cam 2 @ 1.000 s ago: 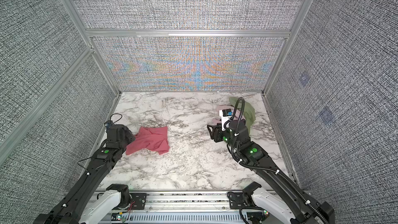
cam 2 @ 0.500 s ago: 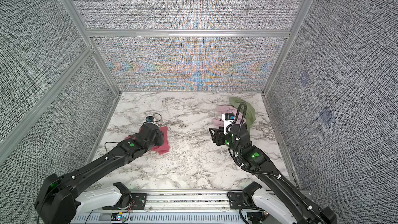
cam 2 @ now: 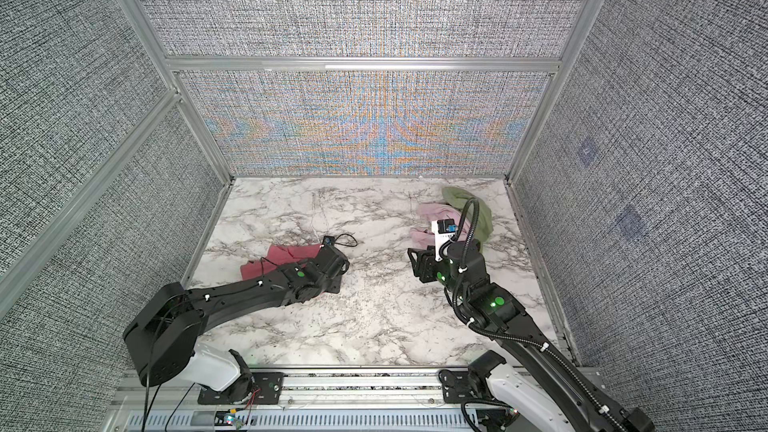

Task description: Pick out a specific cloth from the pile

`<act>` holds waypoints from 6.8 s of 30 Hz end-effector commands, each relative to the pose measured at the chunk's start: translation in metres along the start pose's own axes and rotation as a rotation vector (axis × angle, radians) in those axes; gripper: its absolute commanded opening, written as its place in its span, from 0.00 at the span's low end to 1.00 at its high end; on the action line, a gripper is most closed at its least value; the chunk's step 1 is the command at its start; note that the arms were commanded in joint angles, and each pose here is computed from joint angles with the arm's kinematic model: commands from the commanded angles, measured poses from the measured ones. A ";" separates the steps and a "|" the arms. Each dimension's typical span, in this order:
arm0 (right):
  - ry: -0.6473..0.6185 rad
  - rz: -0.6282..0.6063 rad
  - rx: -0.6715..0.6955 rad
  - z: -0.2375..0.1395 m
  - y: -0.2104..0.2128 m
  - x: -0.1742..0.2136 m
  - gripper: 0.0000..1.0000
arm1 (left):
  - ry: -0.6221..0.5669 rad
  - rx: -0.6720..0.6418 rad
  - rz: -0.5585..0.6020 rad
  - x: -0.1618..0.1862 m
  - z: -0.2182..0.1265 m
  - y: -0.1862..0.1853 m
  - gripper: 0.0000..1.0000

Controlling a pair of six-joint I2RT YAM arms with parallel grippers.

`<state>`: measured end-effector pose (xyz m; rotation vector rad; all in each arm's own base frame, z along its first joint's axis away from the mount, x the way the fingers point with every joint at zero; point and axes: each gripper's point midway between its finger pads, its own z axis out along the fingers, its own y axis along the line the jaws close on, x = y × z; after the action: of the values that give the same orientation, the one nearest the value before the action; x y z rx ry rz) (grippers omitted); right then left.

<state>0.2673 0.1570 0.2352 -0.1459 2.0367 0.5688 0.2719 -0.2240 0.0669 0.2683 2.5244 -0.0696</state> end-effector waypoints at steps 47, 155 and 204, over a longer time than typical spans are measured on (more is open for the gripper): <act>0.034 0.038 -0.045 0.022 0.010 0.002 0.61 | 0.113 -0.241 0.051 0.055 0.039 0.041 0.39; 0.027 0.012 -0.164 0.063 0.059 -0.064 0.62 | -0.074 -0.192 -0.551 -0.056 0.059 0.236 0.38; -0.311 -0.115 0.829 0.011 -0.230 0.010 0.74 | -0.888 -0.507 -0.270 -0.064 -0.099 0.245 0.76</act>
<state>0.3346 -0.0340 0.1180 0.2624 1.9355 -0.3221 0.3198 0.0031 0.1555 -0.2293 1.7475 0.2326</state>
